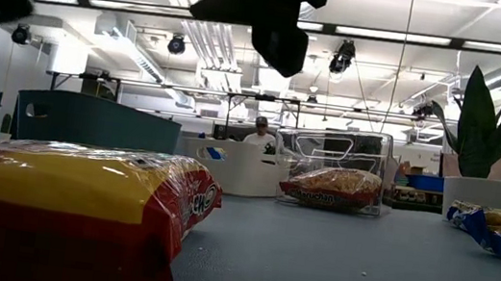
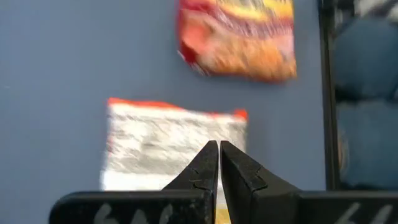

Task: Sort Maruchan noodles
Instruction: Put the orange noodle pack into the blue bin

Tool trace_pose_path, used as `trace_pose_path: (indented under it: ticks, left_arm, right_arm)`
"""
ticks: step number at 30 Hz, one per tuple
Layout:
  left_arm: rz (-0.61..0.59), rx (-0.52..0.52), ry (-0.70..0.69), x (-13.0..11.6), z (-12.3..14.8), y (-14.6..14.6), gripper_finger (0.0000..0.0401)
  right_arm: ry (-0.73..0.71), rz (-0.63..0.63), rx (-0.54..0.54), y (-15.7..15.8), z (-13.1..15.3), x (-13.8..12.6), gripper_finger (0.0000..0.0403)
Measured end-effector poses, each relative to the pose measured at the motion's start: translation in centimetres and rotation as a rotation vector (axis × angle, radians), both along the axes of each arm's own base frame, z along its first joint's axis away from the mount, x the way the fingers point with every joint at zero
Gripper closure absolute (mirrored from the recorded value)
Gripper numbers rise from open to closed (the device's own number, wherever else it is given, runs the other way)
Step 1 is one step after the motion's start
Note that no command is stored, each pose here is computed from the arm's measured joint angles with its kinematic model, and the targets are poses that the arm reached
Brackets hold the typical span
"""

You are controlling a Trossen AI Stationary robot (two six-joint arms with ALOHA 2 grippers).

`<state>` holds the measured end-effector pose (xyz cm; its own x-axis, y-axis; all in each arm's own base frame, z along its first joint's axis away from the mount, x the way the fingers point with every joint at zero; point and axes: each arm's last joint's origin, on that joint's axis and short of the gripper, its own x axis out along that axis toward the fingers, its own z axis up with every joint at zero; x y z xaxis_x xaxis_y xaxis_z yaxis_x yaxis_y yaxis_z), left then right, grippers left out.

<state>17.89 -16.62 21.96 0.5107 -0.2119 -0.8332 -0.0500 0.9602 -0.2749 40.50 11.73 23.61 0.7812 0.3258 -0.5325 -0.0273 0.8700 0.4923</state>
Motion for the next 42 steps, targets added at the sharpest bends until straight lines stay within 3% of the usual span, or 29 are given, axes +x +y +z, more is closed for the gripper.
trace_pose_path:
  ticks: [6,14,22,28,36,42]
  left_arm:
    - [-0.107,0.090,0.069,0.2,-0.7,-5.8,0.0401]
    - [-0.099,0.266,0.156,0.4,-3.8,-10.2,0.0401]
    - [-0.019,0.383,0.268,0.3,-7.8,-10.4,0.0401]
    - [0.003,0.440,0.235,0.2,-8.4,-10.2,0.0401]
    - [0.047,0.632,0.178,-0.2,-9.0,-8.5,0.0401]
    - [0.101,0.653,0.183,-0.8,-9.9,-7.4,0.0401]
  right_arm:
    - [-0.087,-0.058,0.015,0.0,-0.5,0.1,0.0330]
    - [-0.144,-0.136,-0.086,0.0,-0.7,0.4,0.0336]
    - [-0.199,-0.167,-0.046,0.4,-3.6,2.3,0.0302]
    - [-0.174,-0.209,-0.042,-0.6,-5.5,4.7,0.0246]
    - [-0.099,-0.238,-0.035,-3.4,-7.4,7.5,0.0166]
    - [-0.054,-0.252,0.001,-5.7,-8.8,8.4,0.0121]
